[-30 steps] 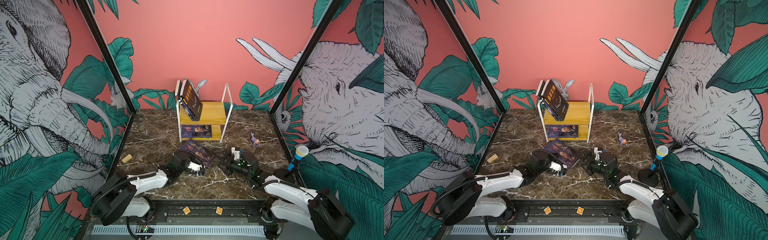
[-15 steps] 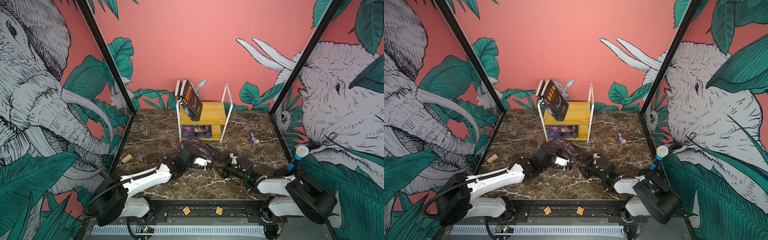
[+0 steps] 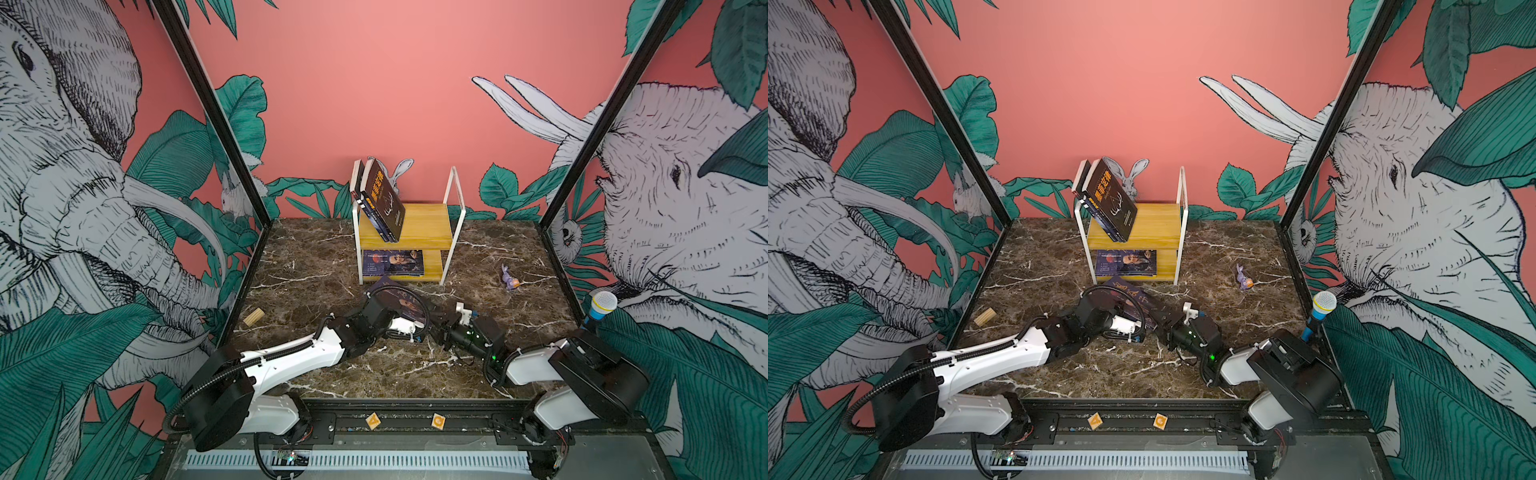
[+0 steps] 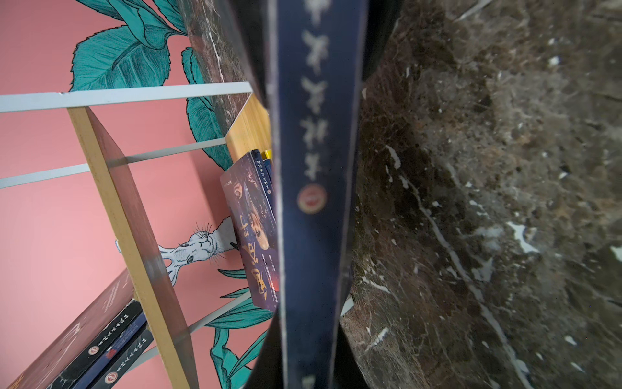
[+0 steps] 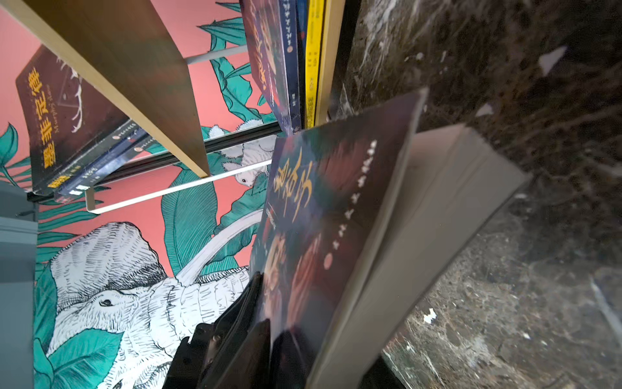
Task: Stacking books/files
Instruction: Pass the book.
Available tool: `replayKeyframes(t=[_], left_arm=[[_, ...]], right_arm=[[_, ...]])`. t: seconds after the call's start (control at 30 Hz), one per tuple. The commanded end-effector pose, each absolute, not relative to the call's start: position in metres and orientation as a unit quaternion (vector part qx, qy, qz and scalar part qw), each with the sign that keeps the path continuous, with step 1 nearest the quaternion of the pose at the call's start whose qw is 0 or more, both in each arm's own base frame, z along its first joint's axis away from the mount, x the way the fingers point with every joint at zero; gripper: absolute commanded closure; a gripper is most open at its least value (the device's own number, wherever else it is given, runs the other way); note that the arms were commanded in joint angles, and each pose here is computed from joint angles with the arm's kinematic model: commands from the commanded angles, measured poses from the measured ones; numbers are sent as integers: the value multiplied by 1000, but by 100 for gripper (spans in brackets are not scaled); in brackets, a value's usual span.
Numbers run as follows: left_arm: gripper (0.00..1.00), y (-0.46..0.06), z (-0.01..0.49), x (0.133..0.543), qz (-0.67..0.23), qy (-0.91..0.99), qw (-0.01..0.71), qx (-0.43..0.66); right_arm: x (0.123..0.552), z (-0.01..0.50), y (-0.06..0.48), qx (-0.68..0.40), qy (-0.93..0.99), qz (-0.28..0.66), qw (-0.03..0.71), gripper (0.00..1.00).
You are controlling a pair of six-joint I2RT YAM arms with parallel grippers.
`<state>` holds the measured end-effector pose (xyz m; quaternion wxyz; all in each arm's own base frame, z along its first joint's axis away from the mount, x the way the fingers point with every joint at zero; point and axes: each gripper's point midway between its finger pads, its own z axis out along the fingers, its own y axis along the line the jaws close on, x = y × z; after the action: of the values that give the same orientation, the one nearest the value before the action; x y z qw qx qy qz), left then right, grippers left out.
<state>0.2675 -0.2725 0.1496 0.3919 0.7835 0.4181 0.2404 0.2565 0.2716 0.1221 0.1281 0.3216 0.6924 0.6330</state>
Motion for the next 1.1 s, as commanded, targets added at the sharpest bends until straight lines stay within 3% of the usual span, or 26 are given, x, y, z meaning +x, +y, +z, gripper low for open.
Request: replayKeyframes(t=[0.0, 0.03, 0.07, 0.1, 0.2, 0.4, 0.63, 0.9, 1.07], left_arm=[[100, -284, 176, 269, 234, 421, 424, 767], [96, -284, 178, 269, 230, 425, 423, 766], [69, -282, 178, 267, 225, 431, 416, 768], [56, -281, 178, 265, 219, 436, 409, 771], [40, -271, 180, 252, 188, 459, 383, 779], [29, -244, 187, 211, 80, 496, 317, 805], [18, -243, 303, 207, -133, 648, 400, 634], [17, -192, 402, 278, -252, 753, 499, 346], [13, -185, 425, 290, -410, 743, 465, 252]], right_arm=[[270, 142, 262, 396, 620, 667, 113, 87], [270, 143, 262, 395, 619, 669, 116, 96], [270, 143, 261, 393, 618, 671, 117, 100], [269, 142, 260, 392, 619, 670, 116, 100], [267, 142, 258, 386, 621, 672, 120, 100], [267, 157, 252, 360, 615, 690, 127, 100], [266, 208, 259, 269, 646, 697, 157, 100], [254, 268, 251, 185, 679, 680, 206, 100], [252, 316, 251, 129, 657, 702, 241, 100]])
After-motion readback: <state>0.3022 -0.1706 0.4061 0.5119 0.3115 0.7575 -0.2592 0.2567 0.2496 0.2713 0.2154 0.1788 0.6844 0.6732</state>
